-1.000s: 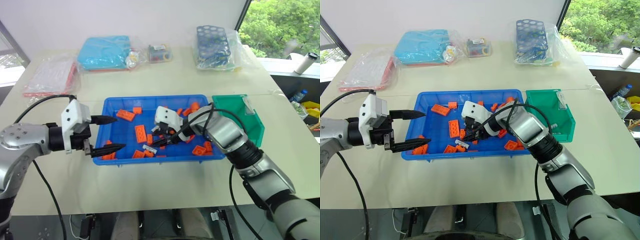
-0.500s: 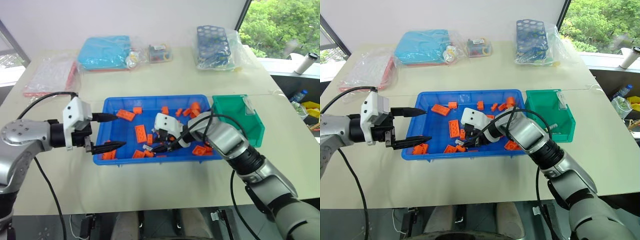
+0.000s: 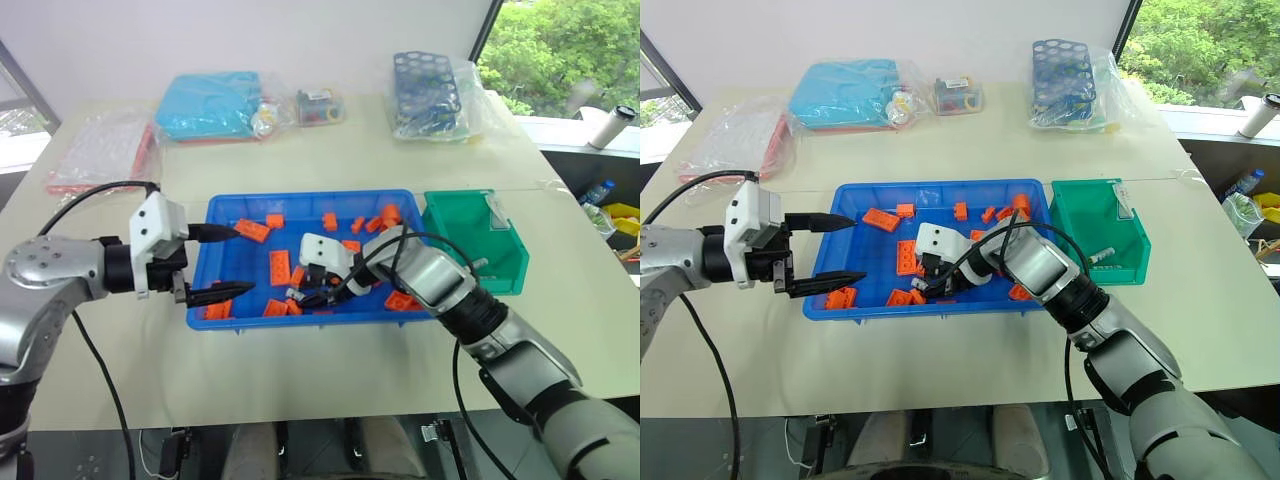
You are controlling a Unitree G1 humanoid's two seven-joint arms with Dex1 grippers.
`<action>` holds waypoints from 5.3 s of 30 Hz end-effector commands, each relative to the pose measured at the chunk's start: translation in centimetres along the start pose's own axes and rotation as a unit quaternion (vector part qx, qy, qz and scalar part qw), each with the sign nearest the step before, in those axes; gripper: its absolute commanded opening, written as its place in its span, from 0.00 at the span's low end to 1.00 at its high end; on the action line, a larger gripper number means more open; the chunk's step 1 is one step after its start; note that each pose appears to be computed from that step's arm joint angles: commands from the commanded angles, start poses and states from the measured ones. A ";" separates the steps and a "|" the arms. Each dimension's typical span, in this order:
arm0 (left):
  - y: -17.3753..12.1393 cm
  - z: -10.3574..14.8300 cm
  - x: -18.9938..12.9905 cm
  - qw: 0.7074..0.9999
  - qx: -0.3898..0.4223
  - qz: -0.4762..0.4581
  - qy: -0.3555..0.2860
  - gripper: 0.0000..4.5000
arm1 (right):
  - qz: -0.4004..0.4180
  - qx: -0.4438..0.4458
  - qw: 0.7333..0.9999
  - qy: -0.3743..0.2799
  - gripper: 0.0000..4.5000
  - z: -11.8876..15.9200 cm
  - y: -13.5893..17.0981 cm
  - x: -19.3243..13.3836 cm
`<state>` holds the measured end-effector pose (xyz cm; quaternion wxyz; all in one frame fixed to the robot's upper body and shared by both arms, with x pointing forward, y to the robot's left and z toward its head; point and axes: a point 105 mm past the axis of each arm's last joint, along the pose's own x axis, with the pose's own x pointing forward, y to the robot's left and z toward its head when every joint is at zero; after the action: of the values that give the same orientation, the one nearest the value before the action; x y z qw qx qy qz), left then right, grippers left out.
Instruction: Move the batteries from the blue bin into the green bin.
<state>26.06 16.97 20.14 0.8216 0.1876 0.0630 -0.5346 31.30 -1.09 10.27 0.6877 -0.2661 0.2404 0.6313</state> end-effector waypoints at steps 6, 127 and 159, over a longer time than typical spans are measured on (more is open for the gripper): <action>-0.3 1.1 0.0 1.000 0.016 -0.010 -0.016 1.00 | 0.032 -0.001 0.998 -0.046 0.01 2.3 1.3 -1.4; 1.3 3.3 3.7 0.995 0.039 -0.039 -0.085 1.00 | -0.197 0.118 0.970 -0.077 0.72 -1.4 -0.2 -13.9; 2.1 3.6 2.7 0.996 0.049 -0.012 -0.074 1.00 | -0.173 0.207 0.961 -0.058 0.99 -4.6 -1.2 -8.8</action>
<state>28.83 13.90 22.27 0.8077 0.1716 -0.0069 -0.5640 31.48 -10.71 12.31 0.8361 -0.1083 0.2866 0.4550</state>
